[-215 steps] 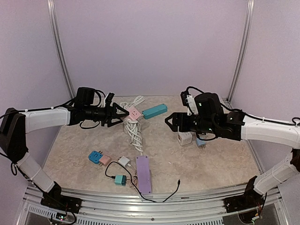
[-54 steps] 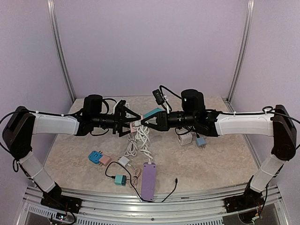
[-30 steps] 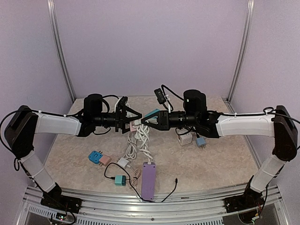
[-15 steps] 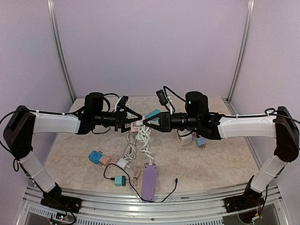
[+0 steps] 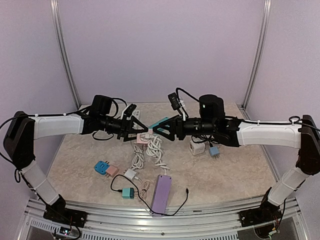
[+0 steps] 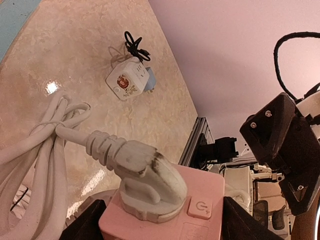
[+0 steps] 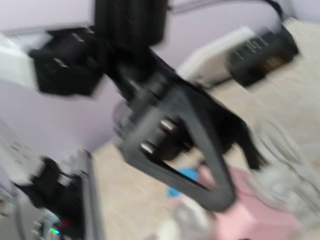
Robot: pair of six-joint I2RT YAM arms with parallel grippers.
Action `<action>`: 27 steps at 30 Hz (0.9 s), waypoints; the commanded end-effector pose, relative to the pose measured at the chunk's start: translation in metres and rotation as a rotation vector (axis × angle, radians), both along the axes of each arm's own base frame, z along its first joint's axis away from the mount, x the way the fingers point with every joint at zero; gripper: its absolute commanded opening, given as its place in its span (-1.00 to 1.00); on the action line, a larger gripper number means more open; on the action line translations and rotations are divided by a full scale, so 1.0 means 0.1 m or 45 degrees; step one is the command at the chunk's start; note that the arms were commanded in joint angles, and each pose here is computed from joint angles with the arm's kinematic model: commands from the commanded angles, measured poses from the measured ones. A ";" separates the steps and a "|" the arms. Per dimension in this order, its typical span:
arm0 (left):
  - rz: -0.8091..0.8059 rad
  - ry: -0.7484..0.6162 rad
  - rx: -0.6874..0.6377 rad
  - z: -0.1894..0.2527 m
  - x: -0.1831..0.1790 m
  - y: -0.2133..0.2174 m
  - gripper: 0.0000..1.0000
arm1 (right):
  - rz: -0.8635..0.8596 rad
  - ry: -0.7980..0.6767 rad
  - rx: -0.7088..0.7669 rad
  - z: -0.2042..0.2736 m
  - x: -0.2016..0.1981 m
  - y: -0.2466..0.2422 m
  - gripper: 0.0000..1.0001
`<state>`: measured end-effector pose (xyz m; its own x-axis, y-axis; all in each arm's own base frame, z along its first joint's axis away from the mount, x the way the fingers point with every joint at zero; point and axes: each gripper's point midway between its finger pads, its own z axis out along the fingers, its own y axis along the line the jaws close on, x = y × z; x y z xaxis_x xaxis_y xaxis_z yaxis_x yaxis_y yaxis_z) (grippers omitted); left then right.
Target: Pull the plug off the socket
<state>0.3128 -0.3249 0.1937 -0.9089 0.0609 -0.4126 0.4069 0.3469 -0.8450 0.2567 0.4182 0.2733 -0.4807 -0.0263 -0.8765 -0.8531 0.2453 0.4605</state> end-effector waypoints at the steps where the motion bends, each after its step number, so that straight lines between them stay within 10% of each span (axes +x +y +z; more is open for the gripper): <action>1: -0.124 -0.033 0.017 0.07 -0.07 0.01 0.20 | -0.089 -0.087 -0.254 -0.23 0.12 -0.06 0.31; 27: -0.144 0.011 0.069 -0.23 -0.07 0.08 0.15 | -0.019 -0.261 -0.823 -0.83 -0.02 0.16 0.19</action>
<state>0.3093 -0.3176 0.1551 -0.9132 0.1773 -0.3670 0.4076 0.3951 -0.8233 0.2543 0.4322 0.1965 -0.3448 -0.5067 -0.7902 -0.8947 0.4319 0.1134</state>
